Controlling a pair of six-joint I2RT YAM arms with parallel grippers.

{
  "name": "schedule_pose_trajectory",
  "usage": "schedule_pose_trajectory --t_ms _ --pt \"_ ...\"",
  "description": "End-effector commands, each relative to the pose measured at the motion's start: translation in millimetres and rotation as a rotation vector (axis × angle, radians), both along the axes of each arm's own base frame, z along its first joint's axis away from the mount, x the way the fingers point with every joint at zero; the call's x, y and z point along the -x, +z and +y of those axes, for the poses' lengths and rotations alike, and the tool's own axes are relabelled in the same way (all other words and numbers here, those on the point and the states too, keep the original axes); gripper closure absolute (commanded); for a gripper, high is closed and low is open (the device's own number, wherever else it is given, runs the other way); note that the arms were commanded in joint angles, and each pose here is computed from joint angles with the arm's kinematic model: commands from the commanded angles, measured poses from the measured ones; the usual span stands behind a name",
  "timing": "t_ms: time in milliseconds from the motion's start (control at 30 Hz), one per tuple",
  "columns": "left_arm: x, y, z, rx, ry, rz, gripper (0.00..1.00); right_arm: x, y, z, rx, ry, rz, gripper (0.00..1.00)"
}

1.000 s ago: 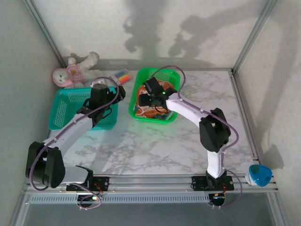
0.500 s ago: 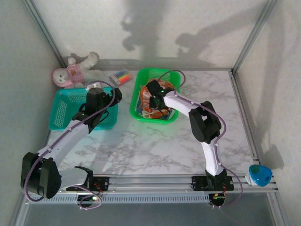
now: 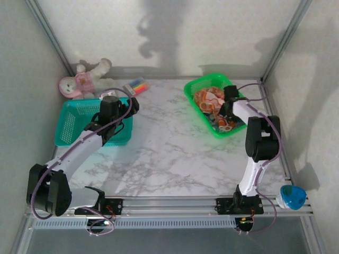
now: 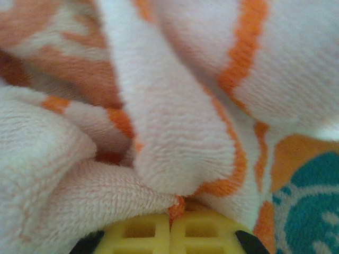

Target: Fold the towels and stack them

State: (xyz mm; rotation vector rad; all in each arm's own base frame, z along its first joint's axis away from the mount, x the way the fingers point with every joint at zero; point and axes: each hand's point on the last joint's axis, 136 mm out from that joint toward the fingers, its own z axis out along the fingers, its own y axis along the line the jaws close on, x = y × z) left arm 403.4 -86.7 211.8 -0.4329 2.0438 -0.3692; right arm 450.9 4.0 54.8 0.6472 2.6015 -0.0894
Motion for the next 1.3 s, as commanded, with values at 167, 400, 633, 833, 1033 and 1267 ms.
schedule_pose_trajectory --t_ms 167,400,633,833,1033,1267 --pt "-4 13 -1 -0.002 -0.013 -0.014 0.00 -10 4 -80 -0.034 -0.172 -0.007 1.00" --pt "-6 15 -4 0.006 -0.018 -0.011 0.00 -14 50 -80 -0.059 -0.160 -0.096 1.00" --pt "-15 17 -12 0.018 -0.040 -0.005 0.00 -5 132 -60 0.011 -0.116 -0.237 1.00" --pt "-19 23 -16 0.014 -0.057 -0.015 0.00 1 201 -24 0.046 -0.018 -0.345 1.00" --pt "-15 19 -18 0.022 -0.066 0.009 0.00 3 280 28 0.065 0.138 -0.483 1.00" --pt "-5 39 -8 0.016 -0.037 -0.039 0.00 9 376 106 -0.044 0.360 -0.657 1.00"
